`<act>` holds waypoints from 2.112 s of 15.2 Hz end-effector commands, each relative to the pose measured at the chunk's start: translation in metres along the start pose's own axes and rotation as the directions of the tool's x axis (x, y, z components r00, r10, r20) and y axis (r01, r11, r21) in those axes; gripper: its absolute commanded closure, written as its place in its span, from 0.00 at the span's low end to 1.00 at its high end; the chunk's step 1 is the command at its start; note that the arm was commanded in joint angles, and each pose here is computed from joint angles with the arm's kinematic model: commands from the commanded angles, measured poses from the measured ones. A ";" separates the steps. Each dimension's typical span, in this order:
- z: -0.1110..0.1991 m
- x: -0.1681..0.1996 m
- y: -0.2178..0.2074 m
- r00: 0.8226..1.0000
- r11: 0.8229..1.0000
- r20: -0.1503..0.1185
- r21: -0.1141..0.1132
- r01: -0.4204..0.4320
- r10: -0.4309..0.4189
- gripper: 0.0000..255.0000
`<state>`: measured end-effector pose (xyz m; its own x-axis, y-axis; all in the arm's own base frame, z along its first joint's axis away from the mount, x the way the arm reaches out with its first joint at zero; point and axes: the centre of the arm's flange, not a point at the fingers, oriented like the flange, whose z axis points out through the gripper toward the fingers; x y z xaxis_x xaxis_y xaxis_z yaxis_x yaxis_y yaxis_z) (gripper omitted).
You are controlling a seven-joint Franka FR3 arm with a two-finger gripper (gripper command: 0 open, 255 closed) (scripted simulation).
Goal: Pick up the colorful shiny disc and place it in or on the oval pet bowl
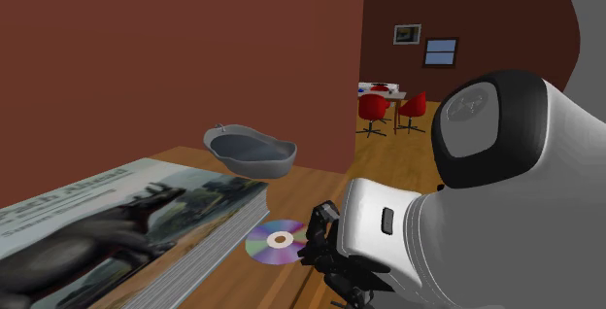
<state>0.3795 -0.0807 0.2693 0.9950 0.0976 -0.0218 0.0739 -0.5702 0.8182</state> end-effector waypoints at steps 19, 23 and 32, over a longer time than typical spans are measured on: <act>-0.057 -0.002 0.082 1.000 1.000 0.000 0.000 0.000 0.000 1.00; -0.070 -0.003 0.099 1.000 1.000 0.000 0.000 0.000 0.000 1.00; -0.097 -0.004 0.138 1.000 1.000 0.000 0.000 0.000 0.000 1.00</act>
<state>0.3794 -0.0796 0.4325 0.9950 0.0974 -0.0216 0.0736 -0.5703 0.8181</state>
